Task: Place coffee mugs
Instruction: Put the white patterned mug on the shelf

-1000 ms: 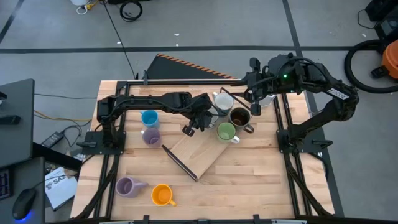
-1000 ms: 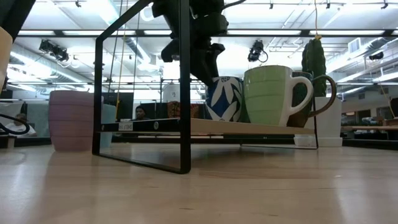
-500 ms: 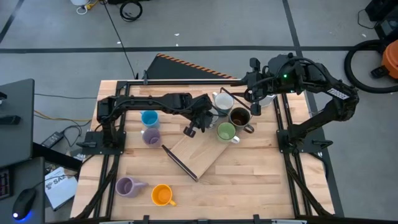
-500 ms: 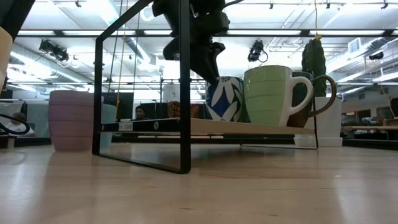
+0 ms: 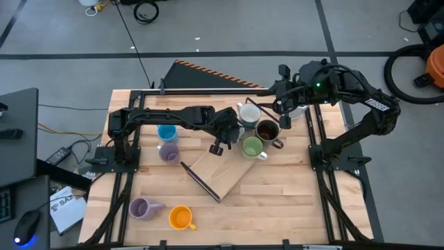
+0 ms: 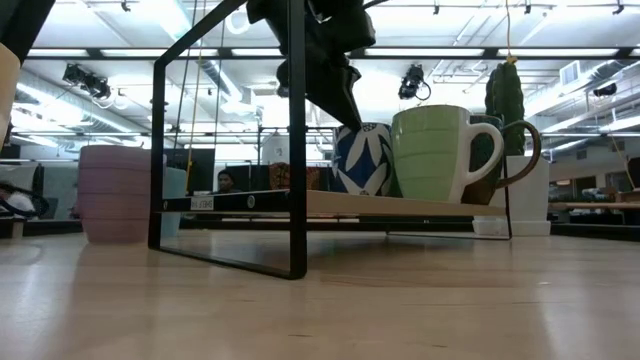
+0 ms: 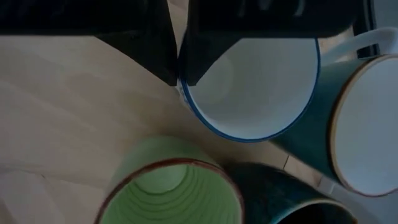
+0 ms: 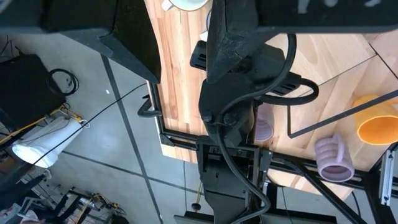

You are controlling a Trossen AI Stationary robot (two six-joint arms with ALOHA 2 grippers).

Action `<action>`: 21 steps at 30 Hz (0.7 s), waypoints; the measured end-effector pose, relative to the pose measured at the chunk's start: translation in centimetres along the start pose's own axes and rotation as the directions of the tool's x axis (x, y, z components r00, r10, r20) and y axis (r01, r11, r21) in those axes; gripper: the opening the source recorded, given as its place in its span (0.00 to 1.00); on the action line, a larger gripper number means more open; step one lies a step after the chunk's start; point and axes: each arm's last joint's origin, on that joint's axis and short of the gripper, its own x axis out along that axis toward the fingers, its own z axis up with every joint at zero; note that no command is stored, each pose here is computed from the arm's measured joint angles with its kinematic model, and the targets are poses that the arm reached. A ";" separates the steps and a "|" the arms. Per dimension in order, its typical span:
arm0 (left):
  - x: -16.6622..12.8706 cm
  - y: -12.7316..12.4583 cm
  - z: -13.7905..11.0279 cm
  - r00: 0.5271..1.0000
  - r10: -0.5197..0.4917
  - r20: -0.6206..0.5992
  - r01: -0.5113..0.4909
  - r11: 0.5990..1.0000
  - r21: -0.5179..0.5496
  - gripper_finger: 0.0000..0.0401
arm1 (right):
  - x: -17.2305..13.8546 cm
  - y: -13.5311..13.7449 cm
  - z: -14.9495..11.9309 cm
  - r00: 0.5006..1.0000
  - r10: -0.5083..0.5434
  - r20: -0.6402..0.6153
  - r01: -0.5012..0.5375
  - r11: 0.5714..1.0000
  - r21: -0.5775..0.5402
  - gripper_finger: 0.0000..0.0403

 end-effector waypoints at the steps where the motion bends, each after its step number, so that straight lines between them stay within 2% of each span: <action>1: 0.0 0.0 0.0 1.000 0.005 0.003 -0.005 1.000 -0.016 0.07 | 0.0 0.0 0.0 1.000 0.000 0.000 0.000 1.000 0.000 0.33; 21: 0.0 0.4 0.4 0.999 0.034 0.041 -0.033 0.999 -0.022 0.08 | 0.0 0.0 0.0 1.000 0.001 0.002 -0.001 1.000 -0.004 0.33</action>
